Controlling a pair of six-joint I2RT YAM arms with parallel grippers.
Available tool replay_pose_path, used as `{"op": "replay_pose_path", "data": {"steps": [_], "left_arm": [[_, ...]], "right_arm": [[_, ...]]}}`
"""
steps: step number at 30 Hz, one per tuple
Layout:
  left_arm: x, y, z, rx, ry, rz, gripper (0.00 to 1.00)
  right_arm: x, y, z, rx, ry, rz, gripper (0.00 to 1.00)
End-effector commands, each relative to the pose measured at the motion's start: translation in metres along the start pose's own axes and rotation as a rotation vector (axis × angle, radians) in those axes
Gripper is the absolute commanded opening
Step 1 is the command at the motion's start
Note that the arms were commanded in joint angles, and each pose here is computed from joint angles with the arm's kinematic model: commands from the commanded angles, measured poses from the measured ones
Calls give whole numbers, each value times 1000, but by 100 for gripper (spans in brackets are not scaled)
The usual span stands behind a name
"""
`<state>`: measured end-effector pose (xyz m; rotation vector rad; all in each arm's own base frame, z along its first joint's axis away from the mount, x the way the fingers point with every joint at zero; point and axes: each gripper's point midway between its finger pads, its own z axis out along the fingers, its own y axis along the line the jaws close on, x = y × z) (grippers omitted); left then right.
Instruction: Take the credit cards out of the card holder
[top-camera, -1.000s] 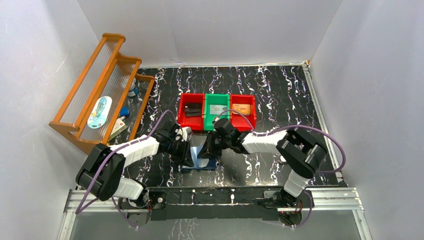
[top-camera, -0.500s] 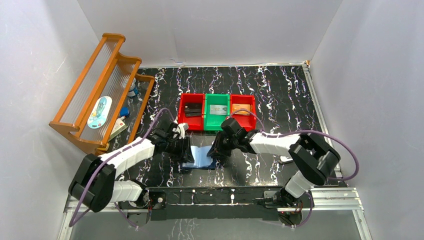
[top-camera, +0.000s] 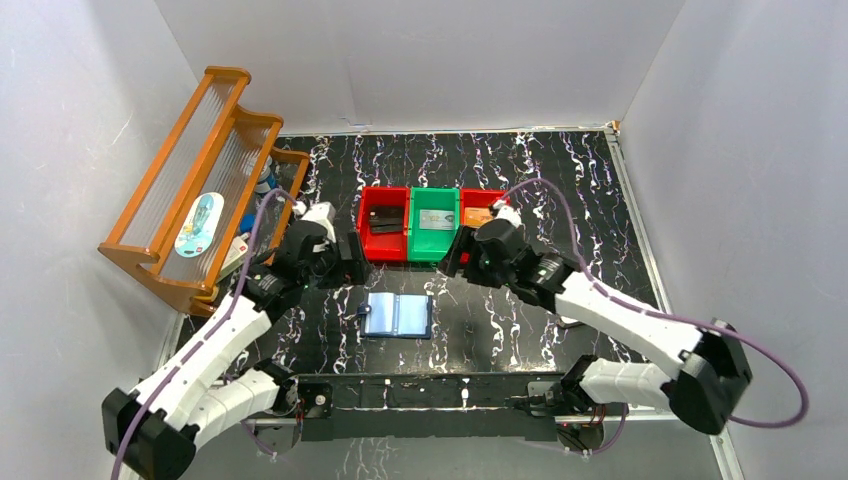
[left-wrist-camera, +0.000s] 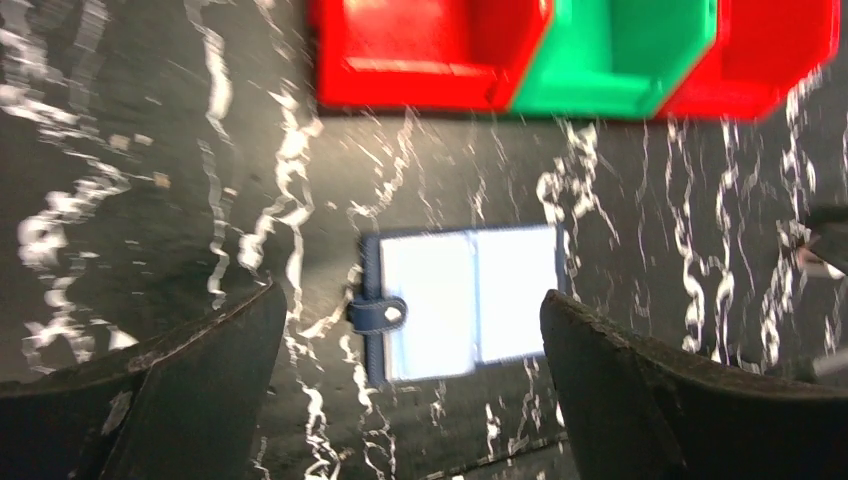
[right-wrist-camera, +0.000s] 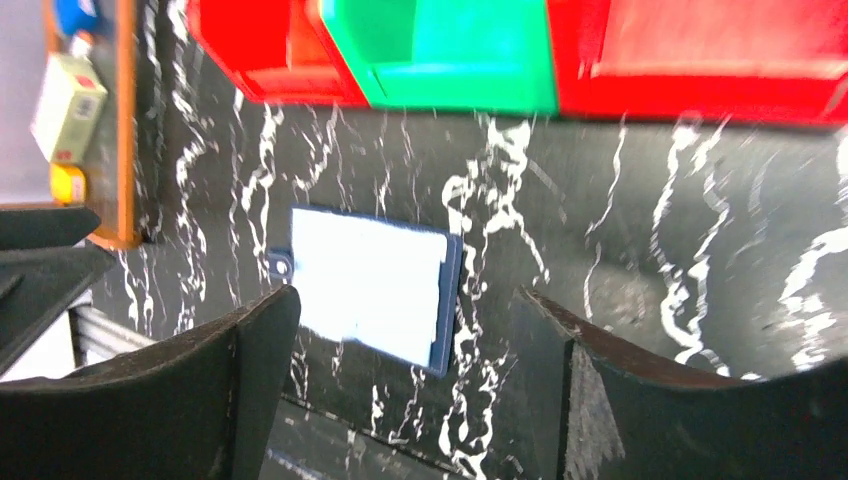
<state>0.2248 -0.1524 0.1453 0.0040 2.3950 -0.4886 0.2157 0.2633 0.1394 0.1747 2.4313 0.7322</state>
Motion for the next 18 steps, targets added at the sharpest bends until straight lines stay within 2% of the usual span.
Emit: {"op": "replay_pose_path", "data": {"steps": [1,3,9,13,18], "left_arm": [[-53,34,-38,-225,-243,-51,98],[-70,42,-54,-281,-319,-73,98],[-101,49,-90,-354,-440,-77,98],[-105,54,-98,-382,-465,-69,98],[-105,60,-99,-428,-450,-31,98]], "right_arm": [[-73,11,-46,0,-305,-158,89],[-95,15,-68,-8,-403,-224,98],[-142,20,-124,9,-627,-326,98],[-153,14,-139,48,-684,-326,98],[-151,2,-135,101,-680,-312,98]]}}
